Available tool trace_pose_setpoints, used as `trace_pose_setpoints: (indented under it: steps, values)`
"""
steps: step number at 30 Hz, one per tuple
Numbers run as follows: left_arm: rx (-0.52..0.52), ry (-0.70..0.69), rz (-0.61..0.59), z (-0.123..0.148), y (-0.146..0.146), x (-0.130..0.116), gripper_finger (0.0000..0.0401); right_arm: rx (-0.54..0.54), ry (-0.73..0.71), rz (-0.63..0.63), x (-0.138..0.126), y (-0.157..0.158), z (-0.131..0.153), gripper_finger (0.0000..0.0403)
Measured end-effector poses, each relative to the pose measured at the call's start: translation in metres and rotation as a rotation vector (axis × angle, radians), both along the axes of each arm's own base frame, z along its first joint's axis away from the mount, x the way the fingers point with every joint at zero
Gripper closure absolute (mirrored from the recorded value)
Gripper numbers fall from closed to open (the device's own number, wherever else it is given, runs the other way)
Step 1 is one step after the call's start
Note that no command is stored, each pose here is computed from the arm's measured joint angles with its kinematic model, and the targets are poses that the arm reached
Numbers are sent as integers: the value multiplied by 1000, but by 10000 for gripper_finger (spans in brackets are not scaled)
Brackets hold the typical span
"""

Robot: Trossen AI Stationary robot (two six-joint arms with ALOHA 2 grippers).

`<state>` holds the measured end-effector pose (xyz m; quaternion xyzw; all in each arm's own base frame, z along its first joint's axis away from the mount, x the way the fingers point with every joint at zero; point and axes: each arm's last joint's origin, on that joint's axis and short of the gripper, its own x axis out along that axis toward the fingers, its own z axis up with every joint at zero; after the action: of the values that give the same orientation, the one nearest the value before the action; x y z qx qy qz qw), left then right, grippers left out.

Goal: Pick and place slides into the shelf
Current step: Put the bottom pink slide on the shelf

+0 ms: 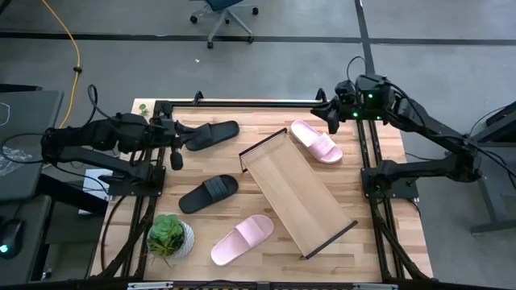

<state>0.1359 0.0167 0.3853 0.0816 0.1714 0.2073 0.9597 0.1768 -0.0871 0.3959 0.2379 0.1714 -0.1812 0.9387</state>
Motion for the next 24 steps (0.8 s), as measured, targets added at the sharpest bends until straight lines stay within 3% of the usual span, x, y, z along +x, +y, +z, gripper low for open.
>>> trace_pose_setpoints:
  steps: [5,8,12,24]
  values:
    - [-5,71,4,0,0,6,400,71,62,-38,1,-5,-9,305]
    - [-43,99,-54,-4,-1,13,400,89,96,-38,0,-5,-12,305]
    - [-118,133,-134,-11,-4,27,400,99,103,-30,0,-4,-14,305]
    - [-384,249,-209,-43,-7,81,400,95,108,-25,0,-4,-14,305]
